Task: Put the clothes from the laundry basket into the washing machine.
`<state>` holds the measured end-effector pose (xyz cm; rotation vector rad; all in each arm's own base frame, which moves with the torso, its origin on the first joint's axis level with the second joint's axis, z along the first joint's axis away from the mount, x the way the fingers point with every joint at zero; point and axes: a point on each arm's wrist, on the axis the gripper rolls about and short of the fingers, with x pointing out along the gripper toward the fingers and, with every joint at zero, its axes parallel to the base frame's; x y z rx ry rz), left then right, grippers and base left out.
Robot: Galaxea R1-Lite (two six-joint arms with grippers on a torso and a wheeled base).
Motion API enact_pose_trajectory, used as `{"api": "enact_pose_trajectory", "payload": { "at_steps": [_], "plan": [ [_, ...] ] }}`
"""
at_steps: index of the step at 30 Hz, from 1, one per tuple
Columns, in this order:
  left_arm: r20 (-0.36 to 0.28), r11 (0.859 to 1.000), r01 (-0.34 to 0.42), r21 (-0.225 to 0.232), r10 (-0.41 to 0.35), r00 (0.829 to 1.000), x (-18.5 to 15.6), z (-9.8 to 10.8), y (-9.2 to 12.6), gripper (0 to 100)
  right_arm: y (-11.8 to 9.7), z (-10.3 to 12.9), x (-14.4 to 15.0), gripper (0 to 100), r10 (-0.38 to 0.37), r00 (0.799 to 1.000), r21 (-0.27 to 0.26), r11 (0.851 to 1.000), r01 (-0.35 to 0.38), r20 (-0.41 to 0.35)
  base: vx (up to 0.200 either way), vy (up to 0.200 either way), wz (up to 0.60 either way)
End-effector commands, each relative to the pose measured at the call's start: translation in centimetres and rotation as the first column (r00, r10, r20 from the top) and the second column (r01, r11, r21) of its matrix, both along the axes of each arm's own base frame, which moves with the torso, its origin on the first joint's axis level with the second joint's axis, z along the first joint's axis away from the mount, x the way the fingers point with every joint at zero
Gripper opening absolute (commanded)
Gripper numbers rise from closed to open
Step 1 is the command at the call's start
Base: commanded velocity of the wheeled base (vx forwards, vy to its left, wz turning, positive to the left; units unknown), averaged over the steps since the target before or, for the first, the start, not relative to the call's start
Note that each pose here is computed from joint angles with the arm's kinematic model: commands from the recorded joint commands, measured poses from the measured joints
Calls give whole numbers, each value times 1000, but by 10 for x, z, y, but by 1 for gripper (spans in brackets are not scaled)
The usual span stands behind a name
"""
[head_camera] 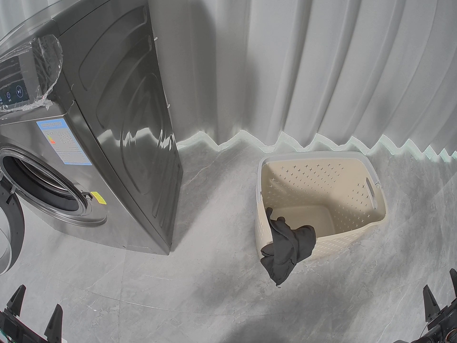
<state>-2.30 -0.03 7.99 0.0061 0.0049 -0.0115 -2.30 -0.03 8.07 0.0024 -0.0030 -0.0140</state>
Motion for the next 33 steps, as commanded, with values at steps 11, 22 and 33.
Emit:
{"api": "enact_pose_trajectory", "payload": {
  "at_steps": [11,22,33],
  "plan": [
    [-3,1000,-11,0,11,1000,0,-5,0,100,1,110,2,100,-3,970,-4,1000,5,242,0,0,0],
    [-3,1000,-19,-14,19,1000,0,-5,0,100,12,52,86,100,258,897,131,965,-225,-358,0,0,0],
    [-3,999,-32,-15,31,999,0,-5,0,100,31,27,156,100,305,802,163,952,-257,-513,0,0,0]
  ]
}}
